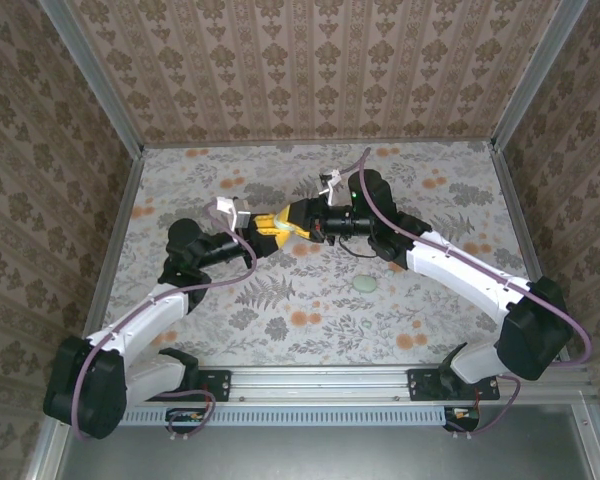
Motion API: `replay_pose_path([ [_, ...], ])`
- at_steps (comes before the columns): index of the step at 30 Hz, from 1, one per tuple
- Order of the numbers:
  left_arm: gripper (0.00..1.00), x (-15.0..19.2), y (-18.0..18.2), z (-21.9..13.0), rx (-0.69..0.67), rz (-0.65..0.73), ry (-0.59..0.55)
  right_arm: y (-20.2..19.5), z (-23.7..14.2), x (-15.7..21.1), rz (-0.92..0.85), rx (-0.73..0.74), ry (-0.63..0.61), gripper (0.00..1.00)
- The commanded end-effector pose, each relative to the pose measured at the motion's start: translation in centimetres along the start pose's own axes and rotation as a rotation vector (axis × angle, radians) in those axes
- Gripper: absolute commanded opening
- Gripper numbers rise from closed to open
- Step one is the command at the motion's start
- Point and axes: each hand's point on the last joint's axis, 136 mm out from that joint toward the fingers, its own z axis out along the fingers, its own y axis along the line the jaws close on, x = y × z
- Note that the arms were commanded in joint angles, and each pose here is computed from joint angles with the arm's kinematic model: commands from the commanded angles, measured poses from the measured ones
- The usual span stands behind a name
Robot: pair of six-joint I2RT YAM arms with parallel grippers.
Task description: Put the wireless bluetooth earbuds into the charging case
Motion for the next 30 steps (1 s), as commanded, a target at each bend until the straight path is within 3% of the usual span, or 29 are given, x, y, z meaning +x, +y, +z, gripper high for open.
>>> replay_pose_path([
  [1,0.24,-0.2,0.4,0.0,-0.034,0.018,0.02,0.5,0.6,0.3,-0.031,-0.042,0.016,0.23],
  [4,0.35,0.4,0.5,-0.4,-0.063,0.051,0.044,0.2,0.9,-0.2,-0.026,-0.034,0.013,0.2],
  [6,0.51,0.5,0.5,-0.6,-0.081,0.067,0.063,-0.2,1.0,-0.6,-0.025,-0.024,0.005,0.19],
  [10,0.95,1.0,0.7,-1.6,-0.153,0.1,0.114,-1.6,1.4,-2.1,-0.027,0.023,-0.014,0.19],
  [11,1.0,1.2,0.9,-1.9,-0.181,0.113,0.126,-2.1,1.6,-2.6,-0.031,0.039,-0.014,0.19],
  [20,1.0,2.6,3.6,-5.7,-0.443,0.142,0.209,-9.9,4.2,-7.9,-0.069,0.257,0.004,0.19],
  [30,1.0,4.4,5.8,-7.8,-0.582,0.058,0.231,-22.1,8.9,-14.0,-0.009,0.445,0.042,0.23],
])
